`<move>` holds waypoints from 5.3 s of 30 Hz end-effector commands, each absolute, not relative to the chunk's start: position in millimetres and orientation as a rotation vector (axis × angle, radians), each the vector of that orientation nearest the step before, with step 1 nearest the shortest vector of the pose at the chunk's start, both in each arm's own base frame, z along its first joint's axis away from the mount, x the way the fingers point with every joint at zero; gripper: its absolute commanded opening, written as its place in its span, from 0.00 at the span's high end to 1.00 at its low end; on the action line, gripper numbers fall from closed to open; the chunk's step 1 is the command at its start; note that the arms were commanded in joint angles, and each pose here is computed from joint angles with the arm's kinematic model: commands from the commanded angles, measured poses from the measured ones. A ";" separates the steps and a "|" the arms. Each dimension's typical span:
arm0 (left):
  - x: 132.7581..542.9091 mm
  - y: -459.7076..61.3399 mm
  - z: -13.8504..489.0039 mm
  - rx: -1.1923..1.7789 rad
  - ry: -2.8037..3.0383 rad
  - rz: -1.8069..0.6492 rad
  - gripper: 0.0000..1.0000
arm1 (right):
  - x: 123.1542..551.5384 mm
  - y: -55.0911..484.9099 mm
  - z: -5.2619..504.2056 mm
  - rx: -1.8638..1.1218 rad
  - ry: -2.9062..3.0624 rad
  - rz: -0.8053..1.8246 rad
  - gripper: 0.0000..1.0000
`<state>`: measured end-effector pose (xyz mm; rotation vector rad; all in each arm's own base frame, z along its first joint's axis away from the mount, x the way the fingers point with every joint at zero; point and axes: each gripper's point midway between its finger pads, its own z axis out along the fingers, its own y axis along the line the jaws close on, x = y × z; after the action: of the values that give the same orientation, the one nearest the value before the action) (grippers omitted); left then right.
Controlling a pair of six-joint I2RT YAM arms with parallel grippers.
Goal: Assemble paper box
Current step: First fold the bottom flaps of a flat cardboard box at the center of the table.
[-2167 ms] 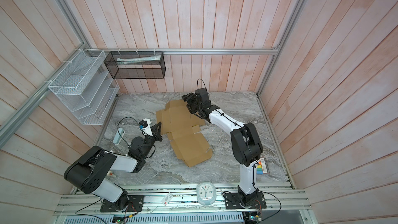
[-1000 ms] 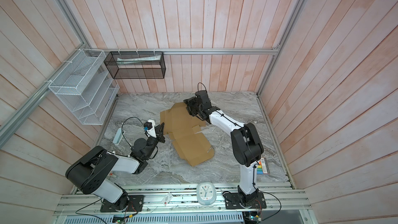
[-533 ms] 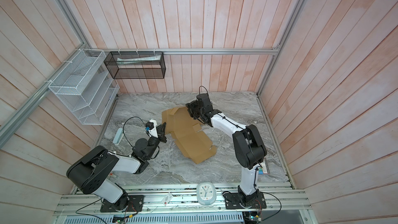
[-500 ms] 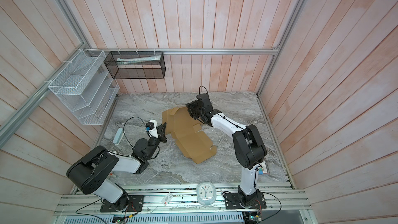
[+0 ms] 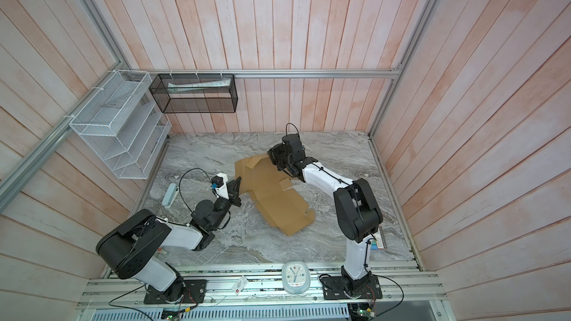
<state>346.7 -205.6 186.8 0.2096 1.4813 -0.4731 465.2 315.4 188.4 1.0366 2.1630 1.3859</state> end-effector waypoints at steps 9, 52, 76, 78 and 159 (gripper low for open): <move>347.1 -203.5 179.0 0.190 1.512 -0.465 0.96 | 469.4 312.6 208.4 0.977 2.100 1.415 0.95; 334.1 -156.9 160.2 0.193 1.821 -0.537 0.35 | 454.3 332.6 218.1 0.825 2.118 1.443 1.00; 342.6 -209.6 164.0 0.450 1.793 -0.719 0.46 | 448.9 349.4 217.8 0.797 2.151 1.450 1.00; 342.7 -213.4 164.4 0.465 1.792 -0.727 0.46 | 448.6 351.6 216.4 0.796 2.155 1.452 1.00; 359.0 -223.7 120.2 0.158 1.925 -0.565 0.52 | 431.6 401.7 187.1 0.535 2.116 1.588 1.00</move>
<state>351.7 -228.3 121.1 0.2464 1.9339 -0.5998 437.5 397.4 172.4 0.5733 2.1595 1.5582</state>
